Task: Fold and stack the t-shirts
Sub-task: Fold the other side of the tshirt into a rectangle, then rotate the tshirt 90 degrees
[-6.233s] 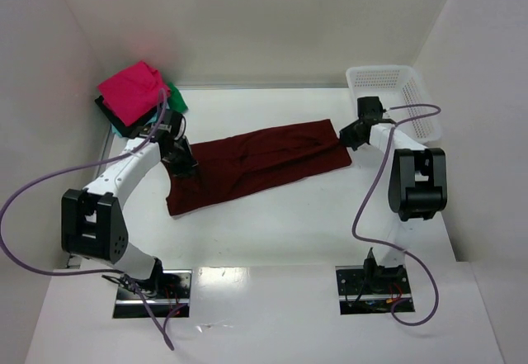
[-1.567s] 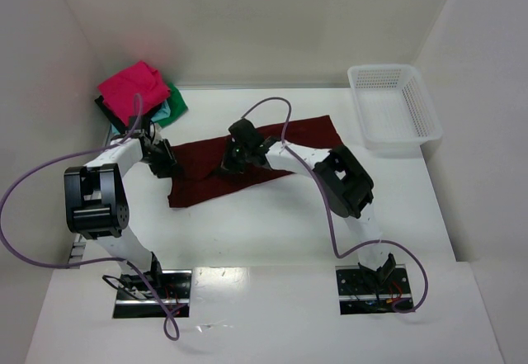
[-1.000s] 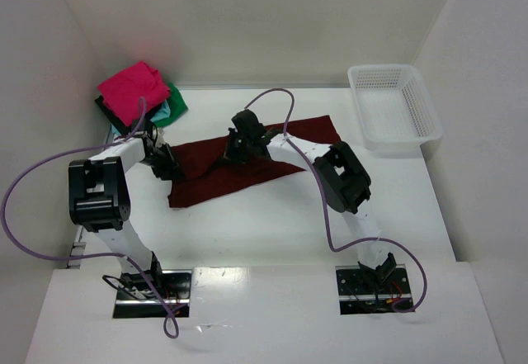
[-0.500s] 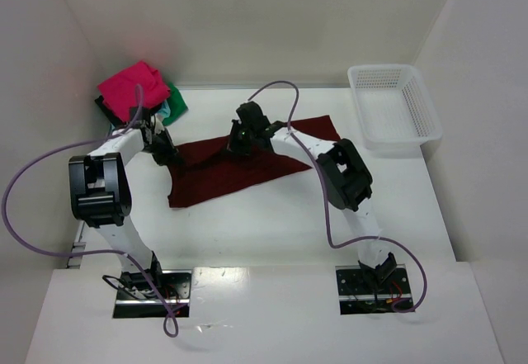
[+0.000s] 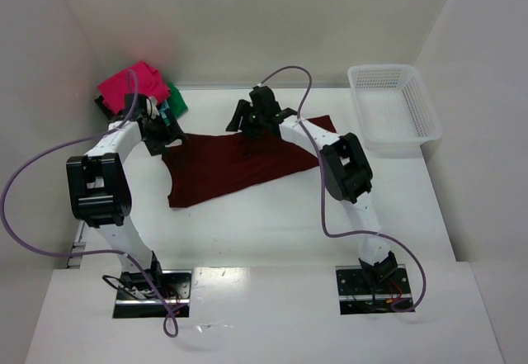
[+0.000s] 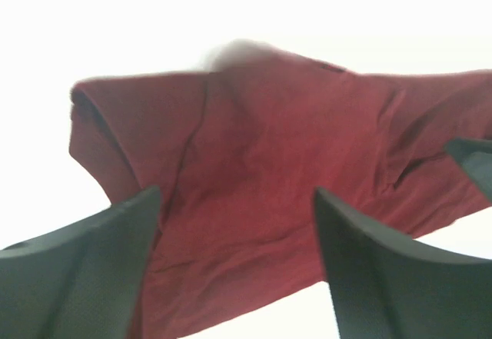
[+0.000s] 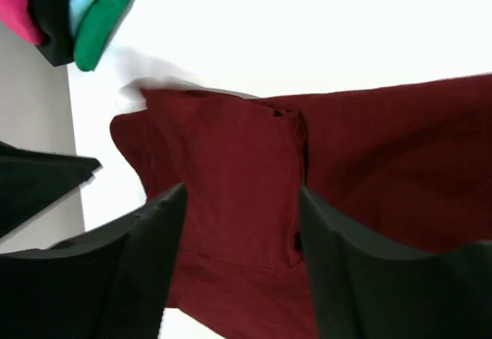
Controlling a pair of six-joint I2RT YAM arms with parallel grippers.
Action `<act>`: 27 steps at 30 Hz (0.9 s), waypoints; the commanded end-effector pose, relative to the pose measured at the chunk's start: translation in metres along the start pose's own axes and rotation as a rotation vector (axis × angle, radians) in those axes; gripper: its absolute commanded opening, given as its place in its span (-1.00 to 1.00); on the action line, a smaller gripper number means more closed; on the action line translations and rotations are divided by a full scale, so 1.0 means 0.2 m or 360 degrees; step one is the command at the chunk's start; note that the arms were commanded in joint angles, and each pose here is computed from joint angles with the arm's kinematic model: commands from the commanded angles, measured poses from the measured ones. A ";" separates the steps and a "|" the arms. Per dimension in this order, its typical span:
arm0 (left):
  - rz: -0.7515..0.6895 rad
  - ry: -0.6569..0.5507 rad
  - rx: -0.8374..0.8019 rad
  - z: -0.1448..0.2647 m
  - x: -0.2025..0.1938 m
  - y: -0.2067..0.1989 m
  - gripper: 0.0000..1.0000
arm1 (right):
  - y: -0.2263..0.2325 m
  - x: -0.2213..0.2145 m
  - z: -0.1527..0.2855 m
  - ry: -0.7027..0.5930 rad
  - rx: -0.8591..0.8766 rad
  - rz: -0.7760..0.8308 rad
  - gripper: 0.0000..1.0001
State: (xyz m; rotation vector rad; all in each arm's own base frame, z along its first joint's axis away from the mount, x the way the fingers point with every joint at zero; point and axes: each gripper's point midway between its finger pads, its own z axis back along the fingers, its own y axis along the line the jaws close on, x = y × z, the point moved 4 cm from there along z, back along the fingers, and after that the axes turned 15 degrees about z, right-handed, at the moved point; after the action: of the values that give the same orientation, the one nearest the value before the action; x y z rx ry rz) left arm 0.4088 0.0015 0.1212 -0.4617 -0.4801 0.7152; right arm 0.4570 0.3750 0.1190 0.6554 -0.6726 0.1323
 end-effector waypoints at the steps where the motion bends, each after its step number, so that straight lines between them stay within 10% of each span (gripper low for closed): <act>1: -0.0049 -0.0251 -0.0046 0.12 0.17 -0.11 0.84 | 0.10 0.21 0.11 -0.0215 0.0039 0.0118 0.33; 13: -0.0151 -0.0269 -0.0151 0.35 -0.12 -0.19 0.99 | -0.42 0.45 0.66 -0.0397 -0.0297 0.0367 0.98; 20: -0.0077 -0.0110 -0.0107 0.30 -0.40 -0.30 0.99 | -0.65 0.40 0.79 -0.0083 -0.0463 0.1438 1.00; 27: 0.0285 -0.0084 -0.0192 0.23 -0.52 -0.44 0.99 | -0.82 0.11 0.77 0.0252 -0.0338 0.1977 1.00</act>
State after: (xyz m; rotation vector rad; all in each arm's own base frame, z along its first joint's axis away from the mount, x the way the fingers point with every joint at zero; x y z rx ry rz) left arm 0.3447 -0.1074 0.1639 -0.5285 -0.4921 0.7473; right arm 0.4637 0.1593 0.1407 0.0141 -0.8706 0.9260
